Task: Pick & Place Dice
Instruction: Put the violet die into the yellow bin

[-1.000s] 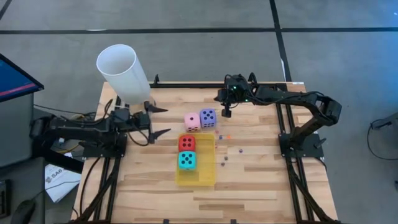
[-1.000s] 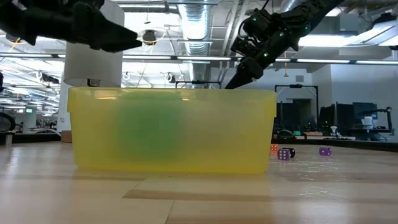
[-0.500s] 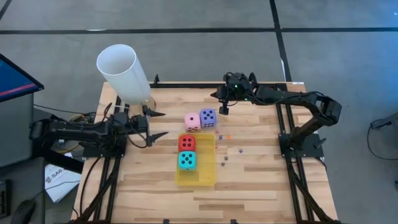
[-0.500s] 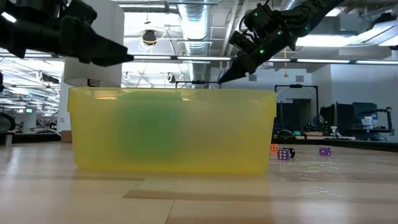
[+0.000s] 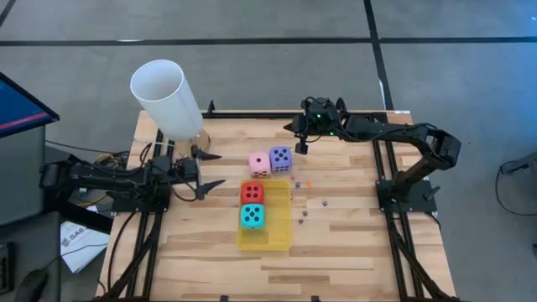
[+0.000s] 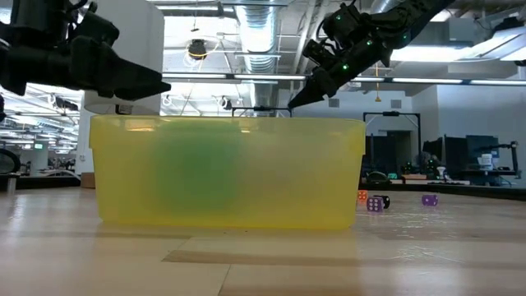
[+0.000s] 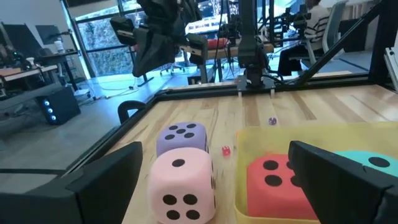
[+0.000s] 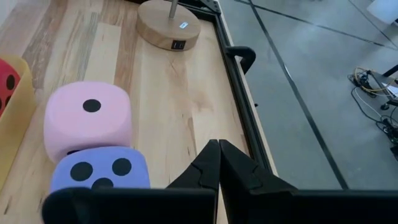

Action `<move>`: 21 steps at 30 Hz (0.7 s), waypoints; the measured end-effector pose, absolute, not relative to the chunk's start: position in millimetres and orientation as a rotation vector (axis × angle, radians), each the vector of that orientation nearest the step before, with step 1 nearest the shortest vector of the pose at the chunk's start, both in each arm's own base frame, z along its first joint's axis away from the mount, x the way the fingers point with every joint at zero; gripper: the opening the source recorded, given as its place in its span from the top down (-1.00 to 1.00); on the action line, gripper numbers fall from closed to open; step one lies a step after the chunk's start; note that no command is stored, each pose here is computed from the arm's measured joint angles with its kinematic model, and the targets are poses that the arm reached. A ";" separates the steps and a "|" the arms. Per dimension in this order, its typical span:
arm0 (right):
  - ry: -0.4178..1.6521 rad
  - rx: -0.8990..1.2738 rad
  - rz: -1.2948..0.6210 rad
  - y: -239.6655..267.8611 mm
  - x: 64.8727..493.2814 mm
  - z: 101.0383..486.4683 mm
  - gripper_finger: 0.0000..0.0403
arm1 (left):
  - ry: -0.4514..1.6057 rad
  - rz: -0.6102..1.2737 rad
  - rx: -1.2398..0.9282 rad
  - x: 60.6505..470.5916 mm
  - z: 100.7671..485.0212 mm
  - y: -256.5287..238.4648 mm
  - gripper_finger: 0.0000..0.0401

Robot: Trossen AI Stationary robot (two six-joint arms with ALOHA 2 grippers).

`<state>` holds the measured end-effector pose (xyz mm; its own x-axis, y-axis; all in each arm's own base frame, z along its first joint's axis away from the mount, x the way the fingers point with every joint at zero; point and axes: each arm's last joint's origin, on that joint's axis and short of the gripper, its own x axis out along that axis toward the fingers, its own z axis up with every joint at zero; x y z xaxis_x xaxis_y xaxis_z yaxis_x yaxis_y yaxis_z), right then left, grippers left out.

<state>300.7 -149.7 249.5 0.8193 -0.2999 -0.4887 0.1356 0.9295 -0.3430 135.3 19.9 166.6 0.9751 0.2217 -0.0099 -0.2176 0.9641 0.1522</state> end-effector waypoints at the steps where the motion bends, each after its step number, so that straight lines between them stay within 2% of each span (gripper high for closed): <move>1: 0.566 -0.302 -0.236 -149.7 300.7 249.4 1.00 | 0.026 0.223 0.151 134.5 164.5 19.8 -0.96; 10: 0.567 -0.301 -0.236 -149.7 300.7 249.3 1.00 | 0.026 0.218 0.148 134.4 164.1 19.6 -0.96; 15: 0.566 -0.301 -0.236 -149.7 300.7 249.4 1.00 | 0.028 0.135 0.147 134.8 163.4 17.2 -0.96; 21: 0.567 -0.301 -0.236 -149.7 300.7 249.3 1.00 | 0.004 0.170 0.150 133.2 166.4 18.0 -0.96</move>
<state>300.7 -149.7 249.3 0.8190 -0.2997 -0.4893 0.1356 0.9297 -0.3425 133.2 18.0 166.4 0.9856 0.1689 0.0088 -0.1683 0.9744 0.1491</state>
